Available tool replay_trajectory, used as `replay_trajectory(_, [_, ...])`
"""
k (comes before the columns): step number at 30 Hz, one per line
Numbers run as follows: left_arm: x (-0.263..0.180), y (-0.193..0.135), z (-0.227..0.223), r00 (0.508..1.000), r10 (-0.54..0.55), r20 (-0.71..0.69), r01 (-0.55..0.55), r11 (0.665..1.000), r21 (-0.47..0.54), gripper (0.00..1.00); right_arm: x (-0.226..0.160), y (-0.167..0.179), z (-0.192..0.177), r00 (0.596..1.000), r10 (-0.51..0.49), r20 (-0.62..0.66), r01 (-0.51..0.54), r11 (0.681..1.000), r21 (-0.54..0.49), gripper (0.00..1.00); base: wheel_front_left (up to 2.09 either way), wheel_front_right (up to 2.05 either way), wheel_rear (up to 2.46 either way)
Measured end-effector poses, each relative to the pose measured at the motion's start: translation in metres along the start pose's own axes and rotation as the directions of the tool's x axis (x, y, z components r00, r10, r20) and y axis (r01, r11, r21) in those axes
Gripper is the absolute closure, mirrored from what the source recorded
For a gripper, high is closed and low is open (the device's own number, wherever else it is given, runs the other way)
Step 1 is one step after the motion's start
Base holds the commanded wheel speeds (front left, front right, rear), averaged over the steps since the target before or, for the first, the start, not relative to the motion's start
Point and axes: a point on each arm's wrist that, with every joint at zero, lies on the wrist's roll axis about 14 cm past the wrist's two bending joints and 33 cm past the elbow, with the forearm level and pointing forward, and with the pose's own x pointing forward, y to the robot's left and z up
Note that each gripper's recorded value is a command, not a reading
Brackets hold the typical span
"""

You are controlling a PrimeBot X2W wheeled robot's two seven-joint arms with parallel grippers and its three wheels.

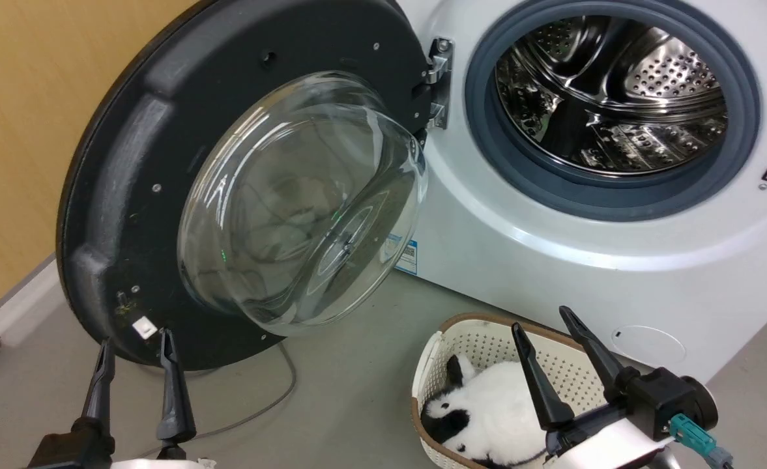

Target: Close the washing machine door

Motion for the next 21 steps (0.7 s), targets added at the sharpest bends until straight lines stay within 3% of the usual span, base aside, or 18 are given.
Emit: replay_trajectory(21, [-0.022,0.037,0.015,0.991,0.122,0.053,-0.122,0.992,-0.003,0.00,0.017,0.038,-0.003,0.992,0.120,0.028,-0.121,0.991,0.052,0.00,0.00,0.00,0.00])
